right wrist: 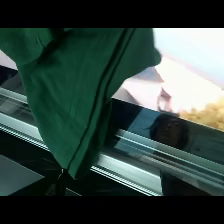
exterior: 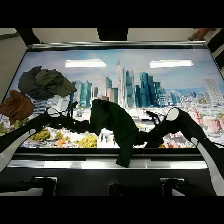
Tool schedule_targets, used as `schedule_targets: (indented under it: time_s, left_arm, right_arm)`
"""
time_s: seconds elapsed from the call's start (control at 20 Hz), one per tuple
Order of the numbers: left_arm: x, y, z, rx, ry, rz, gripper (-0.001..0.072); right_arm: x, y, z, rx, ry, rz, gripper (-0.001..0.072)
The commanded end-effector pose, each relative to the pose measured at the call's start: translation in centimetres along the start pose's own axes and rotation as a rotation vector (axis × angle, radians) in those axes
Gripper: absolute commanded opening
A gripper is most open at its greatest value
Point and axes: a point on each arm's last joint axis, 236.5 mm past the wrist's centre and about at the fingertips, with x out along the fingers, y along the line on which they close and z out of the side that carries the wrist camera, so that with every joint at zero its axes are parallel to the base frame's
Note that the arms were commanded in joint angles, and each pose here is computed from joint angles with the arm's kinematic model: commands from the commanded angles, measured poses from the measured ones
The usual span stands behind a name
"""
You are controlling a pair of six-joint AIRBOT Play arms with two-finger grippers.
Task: Fold the shirts.
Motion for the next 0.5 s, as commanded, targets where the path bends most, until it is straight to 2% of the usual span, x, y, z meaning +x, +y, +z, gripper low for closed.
schedule_targets:
  time_s: [0.0,0.05,0.2,0.25,0.35,0.45]
  left_arm:
    - [0.5,0.1,1.1,-0.04,-0.045,-0.002,0.0053]
    - [0.4,0.1,1.0,-0.025,-0.039,-0.005,0.0032]
    - [-0.3,-0.5,1.0,0.006,-0.046,-0.011,0.0031]
    - [-0.7,-0.9,1.1,0.017,-0.056,-0.013,0.0031]
    - [-2.0,-1.9,1.6,0.048,-0.092,-0.021,0.0031]
    - [-5.4,-4.0,3.3,0.161,-0.191,-0.03,0.003]
  right_arm:
    - [3.4,1.4,-0.2,-0.017,-0.018,0.02,0.0692]
    - [4.3,1.8,-0.4,-0.01,-0.009,0.032,0.0692]
    - [7.1,3.6,-1.0,-0.002,0.037,0.07,0.0668]
    - [7.9,4.4,-0.9,-0.005,0.036,0.081,0.0602]
    - [8.1,5.6,-0.7,-0.024,0.026,0.1,0.0055]
    - [5.0,6.9,0.7,-0.068,-0.038,0.124,0.0041]
